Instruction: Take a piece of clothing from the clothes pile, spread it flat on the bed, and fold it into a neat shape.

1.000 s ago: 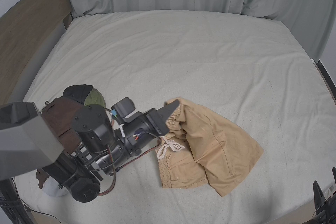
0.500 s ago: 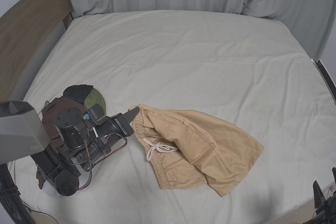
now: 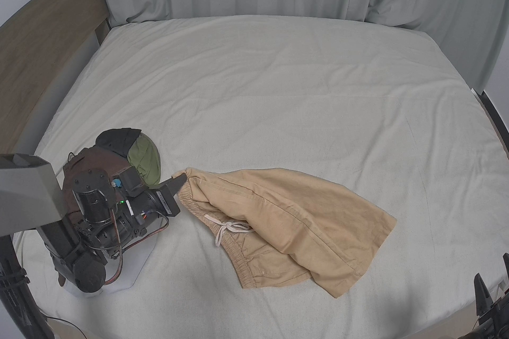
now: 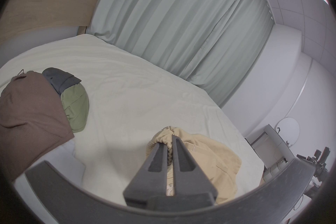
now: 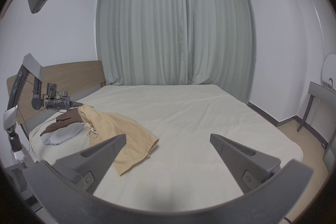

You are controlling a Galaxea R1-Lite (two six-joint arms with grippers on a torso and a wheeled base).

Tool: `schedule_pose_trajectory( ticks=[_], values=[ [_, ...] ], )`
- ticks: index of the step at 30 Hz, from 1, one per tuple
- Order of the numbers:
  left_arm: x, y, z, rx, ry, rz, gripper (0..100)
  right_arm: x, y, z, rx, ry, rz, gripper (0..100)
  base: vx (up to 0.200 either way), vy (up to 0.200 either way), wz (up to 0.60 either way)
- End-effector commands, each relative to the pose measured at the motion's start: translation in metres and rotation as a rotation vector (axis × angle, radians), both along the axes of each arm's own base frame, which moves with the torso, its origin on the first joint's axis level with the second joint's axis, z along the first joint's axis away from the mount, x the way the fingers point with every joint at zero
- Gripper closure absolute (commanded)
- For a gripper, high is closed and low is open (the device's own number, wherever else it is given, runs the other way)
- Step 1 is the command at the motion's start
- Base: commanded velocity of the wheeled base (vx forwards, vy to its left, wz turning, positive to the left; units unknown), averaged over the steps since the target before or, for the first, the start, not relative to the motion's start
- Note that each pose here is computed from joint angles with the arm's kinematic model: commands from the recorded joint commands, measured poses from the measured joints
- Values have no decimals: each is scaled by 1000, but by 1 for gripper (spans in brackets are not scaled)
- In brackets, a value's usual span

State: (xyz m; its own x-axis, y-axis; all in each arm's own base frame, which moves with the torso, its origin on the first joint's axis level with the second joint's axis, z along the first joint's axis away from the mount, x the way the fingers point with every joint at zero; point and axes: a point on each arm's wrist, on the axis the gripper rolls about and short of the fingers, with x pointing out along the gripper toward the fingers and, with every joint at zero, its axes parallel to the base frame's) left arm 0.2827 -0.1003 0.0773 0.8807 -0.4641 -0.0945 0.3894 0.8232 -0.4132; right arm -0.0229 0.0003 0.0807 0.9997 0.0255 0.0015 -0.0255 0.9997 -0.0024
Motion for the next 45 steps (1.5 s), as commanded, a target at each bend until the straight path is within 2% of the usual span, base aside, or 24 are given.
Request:
schedule_pose_trajectory(
  ticks=[1,7,35,45],
  values=[
    [4,8,-10,17,29,20,100,0,0,-5,-2,1,2,0,0,0,0],
    [7,7,-23,76,47,13,100,0,0,-5,-4,1,2,0,0,0,0],
    [10,6,-28,79,55,14,100,0,0,-5,-15,-2,7,0,0,0,0],
    [13,5,-30,79,54,17,100,0,0,-5,-41,-3,22,0,0,0,0]
  ],
)
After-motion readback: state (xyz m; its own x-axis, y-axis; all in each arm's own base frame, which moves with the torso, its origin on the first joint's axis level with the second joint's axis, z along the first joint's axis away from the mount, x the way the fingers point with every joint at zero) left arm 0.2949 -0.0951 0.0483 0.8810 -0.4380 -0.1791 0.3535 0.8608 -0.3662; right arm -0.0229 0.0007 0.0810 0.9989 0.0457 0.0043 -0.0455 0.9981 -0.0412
